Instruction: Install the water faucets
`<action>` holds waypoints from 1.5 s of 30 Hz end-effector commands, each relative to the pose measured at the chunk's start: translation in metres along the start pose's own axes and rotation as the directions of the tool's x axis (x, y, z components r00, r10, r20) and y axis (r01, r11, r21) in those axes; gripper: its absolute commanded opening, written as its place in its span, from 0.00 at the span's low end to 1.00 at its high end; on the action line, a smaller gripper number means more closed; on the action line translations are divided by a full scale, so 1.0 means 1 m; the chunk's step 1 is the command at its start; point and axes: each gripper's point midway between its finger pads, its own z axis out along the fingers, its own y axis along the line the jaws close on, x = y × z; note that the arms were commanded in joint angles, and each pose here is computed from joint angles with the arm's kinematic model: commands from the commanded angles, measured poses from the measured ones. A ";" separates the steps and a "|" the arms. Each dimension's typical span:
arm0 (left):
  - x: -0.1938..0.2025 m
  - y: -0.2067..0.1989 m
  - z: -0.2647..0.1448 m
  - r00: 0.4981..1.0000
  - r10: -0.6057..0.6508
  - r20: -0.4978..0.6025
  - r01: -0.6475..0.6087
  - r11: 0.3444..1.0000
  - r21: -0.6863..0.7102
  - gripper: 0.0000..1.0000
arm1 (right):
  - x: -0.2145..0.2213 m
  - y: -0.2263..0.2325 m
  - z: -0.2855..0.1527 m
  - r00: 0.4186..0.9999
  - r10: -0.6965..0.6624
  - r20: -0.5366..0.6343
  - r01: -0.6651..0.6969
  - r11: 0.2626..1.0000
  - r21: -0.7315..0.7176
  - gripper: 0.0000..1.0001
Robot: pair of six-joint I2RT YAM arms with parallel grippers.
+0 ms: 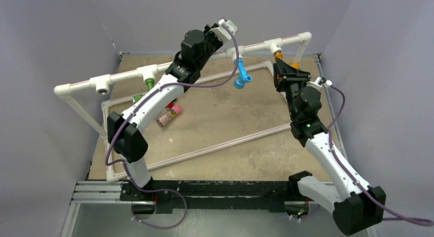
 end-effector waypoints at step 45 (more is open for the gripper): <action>-0.175 -0.034 -0.338 0.653 -0.729 -0.206 0.623 0.363 0.693 0.26 | 0.136 0.115 -0.185 0.115 -0.983 -0.144 0.252 0.169 -0.953 0.00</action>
